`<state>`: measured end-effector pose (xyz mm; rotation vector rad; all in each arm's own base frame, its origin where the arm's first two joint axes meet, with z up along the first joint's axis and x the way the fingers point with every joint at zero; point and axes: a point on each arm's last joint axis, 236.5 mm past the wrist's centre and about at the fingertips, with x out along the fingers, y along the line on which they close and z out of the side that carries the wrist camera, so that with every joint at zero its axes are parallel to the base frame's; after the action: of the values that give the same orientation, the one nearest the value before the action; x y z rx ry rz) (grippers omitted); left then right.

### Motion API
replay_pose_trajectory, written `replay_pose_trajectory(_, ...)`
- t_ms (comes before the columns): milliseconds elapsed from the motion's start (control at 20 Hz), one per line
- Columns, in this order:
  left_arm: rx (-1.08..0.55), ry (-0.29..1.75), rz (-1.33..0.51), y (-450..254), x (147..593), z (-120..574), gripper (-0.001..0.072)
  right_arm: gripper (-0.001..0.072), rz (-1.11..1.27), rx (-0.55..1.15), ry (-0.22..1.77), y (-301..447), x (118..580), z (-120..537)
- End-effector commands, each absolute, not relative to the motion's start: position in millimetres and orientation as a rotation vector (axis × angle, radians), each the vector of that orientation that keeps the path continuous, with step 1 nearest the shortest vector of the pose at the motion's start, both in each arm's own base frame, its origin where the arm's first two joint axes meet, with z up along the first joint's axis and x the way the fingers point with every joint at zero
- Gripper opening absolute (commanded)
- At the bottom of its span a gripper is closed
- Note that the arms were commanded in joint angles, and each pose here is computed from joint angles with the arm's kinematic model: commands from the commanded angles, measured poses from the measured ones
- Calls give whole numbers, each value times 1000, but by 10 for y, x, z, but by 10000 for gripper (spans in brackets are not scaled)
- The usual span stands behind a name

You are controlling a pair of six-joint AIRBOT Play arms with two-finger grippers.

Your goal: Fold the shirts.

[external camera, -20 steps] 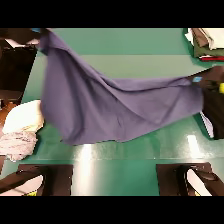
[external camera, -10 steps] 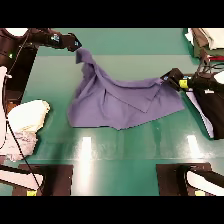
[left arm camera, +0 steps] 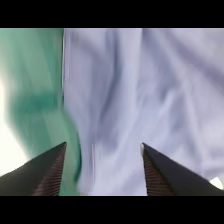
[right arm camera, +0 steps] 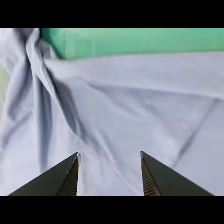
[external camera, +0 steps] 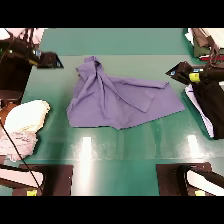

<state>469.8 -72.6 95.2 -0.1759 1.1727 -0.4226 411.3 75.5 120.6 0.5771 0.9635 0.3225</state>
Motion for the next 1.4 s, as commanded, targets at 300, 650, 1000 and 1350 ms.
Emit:
replay_pose_trajectory(300, -372, 1445, -384, -862, 2941, -430, 551, 430, 360, 462, 893, 776, 3733, 1683)
replay_pose_trajectory(650, -575, 1396, -402, -1164, 2803, -684, 550, 430, 365, 464, 896, 791, 3720, 1688)
replay_pose_trajectory(1000, -603, 1373, -411, -1208, 2844, -656, 236, 430, 369, 449, 940, 791, 3637, 1613)
replay_pose_trajectory(1350, -467, 1264, -639, -1349, 3135, 384, 20, 431, 315, 501, 1188, 697, 3215, 769)
